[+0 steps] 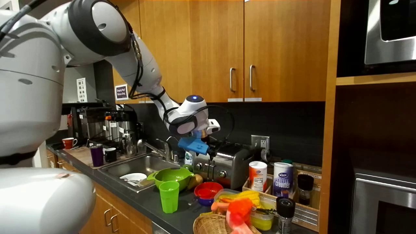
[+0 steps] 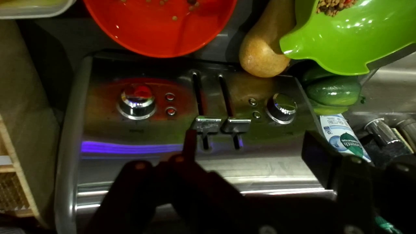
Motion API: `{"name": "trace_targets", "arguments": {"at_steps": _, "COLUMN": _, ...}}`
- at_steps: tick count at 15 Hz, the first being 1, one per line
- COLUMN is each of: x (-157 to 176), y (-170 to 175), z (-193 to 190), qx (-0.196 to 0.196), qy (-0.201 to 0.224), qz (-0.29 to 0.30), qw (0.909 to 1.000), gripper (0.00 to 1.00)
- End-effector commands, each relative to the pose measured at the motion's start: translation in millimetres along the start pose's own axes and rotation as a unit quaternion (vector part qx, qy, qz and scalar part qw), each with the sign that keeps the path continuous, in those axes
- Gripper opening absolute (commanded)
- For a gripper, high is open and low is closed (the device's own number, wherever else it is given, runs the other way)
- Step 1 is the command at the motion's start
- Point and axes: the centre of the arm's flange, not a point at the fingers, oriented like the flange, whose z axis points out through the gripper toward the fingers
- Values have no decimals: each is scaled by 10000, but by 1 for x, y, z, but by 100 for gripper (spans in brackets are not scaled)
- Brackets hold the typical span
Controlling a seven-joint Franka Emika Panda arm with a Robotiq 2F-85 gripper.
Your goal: Push down the right switch on the toaster
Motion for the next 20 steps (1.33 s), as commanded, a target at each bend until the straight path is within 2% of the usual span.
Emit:
{"name": "trace_targets", "arguments": {"at_steps": 1, "x": 8, "y": 3, "z": 6, "qx": 52, "qy": 6, "qz": 15, "qw": 10000, "gripper": 52}}
{"name": "trace_targets", "arguments": {"at_steps": 6, "x": 7, "y": 3, "z": 9, "qx": 29, "qy": 29, "qz": -16, "qw": 10000, "gripper": 12}}
{"name": "trace_targets", "arguments": {"at_steps": 8, "x": 7, "y": 4, "z": 10, "qx": 32, "qy": 75, "qz": -30, "qw": 10000, "gripper": 0}}
{"name": "trace_targets", "arguments": {"at_steps": 20, "x": 5, "y": 19, "z": 24, "qx": 139, "qy": 283, "qz": 17, "qw": 9995, "gripper": 0}}
